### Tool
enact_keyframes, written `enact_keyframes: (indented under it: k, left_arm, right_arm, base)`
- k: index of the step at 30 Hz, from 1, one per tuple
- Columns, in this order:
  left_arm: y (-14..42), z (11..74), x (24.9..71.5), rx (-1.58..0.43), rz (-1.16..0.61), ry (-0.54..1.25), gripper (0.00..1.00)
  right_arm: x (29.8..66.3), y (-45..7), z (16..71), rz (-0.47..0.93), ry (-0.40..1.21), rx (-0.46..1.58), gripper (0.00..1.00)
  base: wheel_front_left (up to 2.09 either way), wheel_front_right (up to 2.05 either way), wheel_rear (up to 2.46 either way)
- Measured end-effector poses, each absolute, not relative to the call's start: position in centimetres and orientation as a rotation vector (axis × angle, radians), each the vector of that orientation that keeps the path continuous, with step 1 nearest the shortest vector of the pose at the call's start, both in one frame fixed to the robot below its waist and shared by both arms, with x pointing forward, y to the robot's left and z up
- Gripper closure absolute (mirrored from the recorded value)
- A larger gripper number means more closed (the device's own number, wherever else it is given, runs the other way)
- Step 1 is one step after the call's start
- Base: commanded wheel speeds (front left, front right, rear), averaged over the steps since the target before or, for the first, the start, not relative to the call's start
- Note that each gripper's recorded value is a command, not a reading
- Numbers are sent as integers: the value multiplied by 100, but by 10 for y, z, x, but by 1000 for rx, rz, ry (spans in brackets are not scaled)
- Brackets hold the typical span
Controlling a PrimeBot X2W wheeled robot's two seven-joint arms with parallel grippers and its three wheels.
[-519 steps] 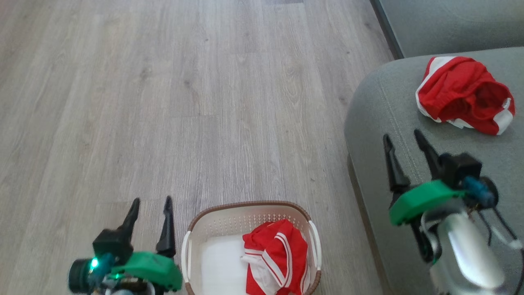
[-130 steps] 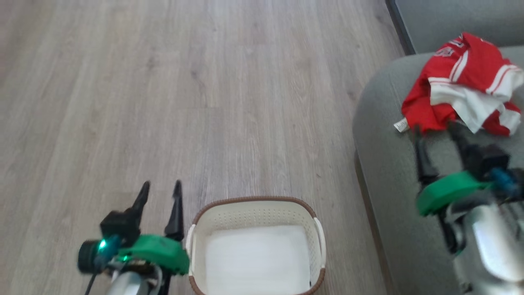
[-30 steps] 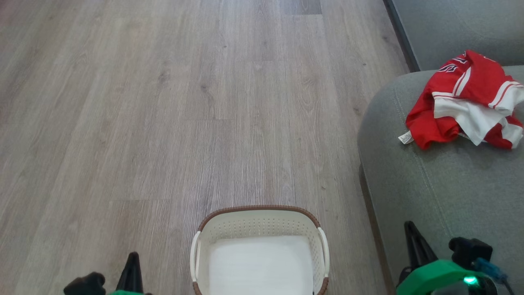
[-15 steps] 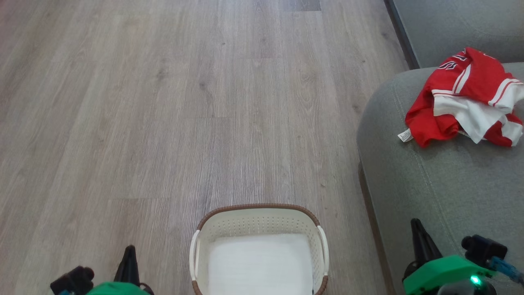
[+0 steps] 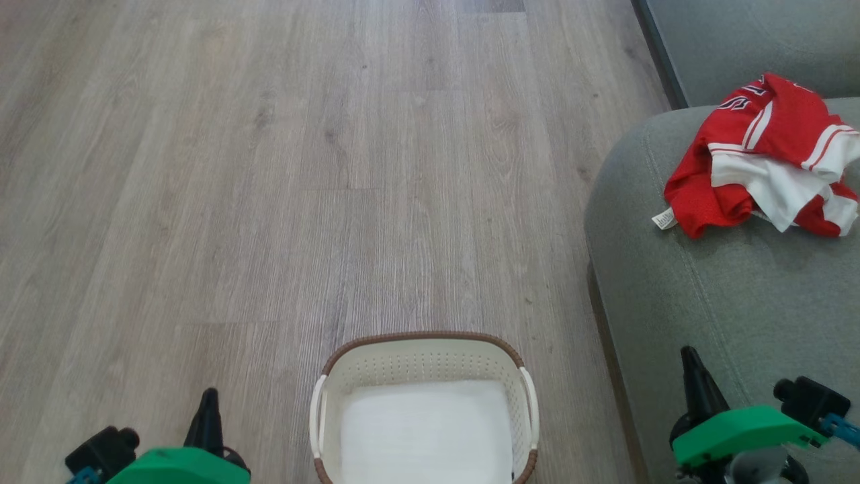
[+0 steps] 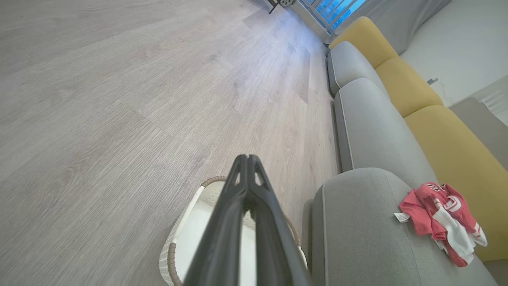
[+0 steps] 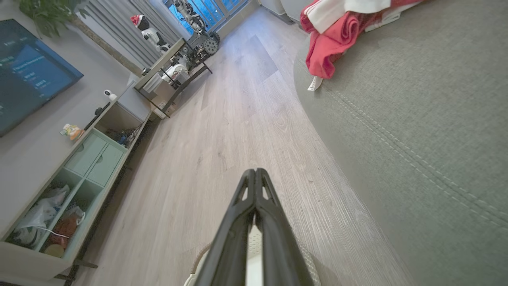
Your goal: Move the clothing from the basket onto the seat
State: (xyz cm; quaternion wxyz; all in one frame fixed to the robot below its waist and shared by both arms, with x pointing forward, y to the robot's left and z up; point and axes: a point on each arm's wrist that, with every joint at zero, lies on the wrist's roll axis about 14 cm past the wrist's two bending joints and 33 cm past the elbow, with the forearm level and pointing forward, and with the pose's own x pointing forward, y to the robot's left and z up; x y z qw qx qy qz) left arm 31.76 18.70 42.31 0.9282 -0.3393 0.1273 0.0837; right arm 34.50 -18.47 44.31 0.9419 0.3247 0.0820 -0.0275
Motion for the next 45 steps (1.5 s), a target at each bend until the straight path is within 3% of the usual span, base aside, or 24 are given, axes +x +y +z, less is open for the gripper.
enact_keyframes:
  k: [45]
  left_arm:
    - [187,442,347,-1206,150,216,100]
  right_arm:
    - [359,-200,454,-129,128,1185,100]
  base:
    - [0,0,0]
